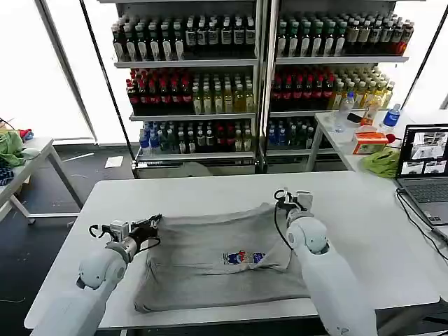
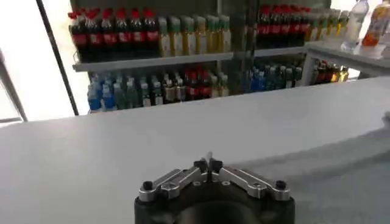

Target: Fold and organize the clothes.

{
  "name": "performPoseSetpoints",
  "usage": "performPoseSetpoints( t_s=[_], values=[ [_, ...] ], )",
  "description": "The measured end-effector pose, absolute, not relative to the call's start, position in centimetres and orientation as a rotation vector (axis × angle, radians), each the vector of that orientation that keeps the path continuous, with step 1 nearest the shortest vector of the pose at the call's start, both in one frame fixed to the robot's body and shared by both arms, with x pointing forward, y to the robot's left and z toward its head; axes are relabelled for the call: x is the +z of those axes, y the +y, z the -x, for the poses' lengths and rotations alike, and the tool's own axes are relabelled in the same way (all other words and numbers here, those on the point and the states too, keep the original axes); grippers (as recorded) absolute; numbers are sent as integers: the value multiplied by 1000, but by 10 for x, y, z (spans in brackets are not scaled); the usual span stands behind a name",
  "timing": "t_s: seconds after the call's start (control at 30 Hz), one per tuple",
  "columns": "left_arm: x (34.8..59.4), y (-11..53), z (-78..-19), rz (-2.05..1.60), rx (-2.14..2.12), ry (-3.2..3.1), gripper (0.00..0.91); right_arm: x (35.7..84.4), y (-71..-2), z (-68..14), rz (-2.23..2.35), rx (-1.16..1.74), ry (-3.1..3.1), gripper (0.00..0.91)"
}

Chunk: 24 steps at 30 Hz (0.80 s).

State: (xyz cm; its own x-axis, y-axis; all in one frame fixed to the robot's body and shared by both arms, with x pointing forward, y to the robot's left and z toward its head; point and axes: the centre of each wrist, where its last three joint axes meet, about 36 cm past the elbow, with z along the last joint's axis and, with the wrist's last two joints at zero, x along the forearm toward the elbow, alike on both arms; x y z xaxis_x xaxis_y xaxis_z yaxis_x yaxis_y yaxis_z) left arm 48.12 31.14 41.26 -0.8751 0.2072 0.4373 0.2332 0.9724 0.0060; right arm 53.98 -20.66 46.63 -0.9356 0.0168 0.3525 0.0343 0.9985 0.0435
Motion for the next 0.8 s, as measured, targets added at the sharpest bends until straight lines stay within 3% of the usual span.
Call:
performPoseSetpoints(
  t_s=[0.47,0.8],
  values=[
    [431,304,-442,360,-88,-2716,0,481,-215,-494,42,-104,-2835,0],
    [426,296,-412,382,-92,-2711,0,462,-217,-442,53,-114,-2806,0]
  ],
)
